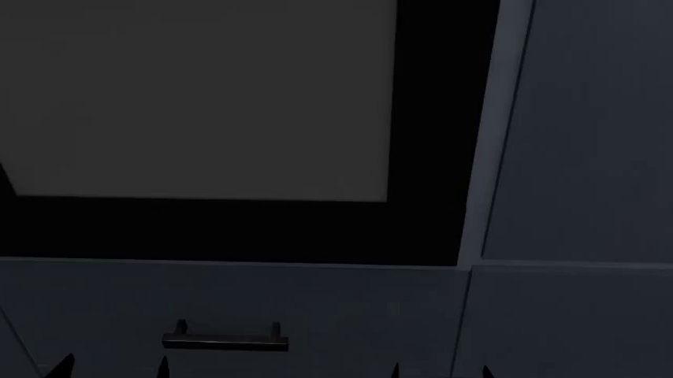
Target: Press the stop button on the microwave
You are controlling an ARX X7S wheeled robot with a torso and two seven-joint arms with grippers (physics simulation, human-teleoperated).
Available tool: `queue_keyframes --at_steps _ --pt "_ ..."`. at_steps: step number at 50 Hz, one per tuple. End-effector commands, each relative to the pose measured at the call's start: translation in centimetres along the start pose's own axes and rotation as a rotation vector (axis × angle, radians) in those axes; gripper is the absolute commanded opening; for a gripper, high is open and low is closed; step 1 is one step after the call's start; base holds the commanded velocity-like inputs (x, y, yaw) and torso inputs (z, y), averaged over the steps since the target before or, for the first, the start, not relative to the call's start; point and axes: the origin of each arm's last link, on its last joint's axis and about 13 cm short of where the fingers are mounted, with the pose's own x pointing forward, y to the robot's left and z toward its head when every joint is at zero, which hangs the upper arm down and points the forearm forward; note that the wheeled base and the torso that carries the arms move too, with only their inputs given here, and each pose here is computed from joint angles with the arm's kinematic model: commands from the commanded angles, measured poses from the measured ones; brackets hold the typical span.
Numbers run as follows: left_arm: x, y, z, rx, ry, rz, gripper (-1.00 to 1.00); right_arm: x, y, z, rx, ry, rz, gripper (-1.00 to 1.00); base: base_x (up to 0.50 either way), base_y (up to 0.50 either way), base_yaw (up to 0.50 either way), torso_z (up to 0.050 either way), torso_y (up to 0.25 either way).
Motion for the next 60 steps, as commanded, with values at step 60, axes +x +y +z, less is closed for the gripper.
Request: queue_keyframes --at_steps 60 --pt "-6.5 8.4 -14.1 0.072 0.644 0.277 1.00 0.7 0.5 19.7 -0.104 -0.400 -0.067 1.00 0.00 0.00 0.00 0.031 0.018"
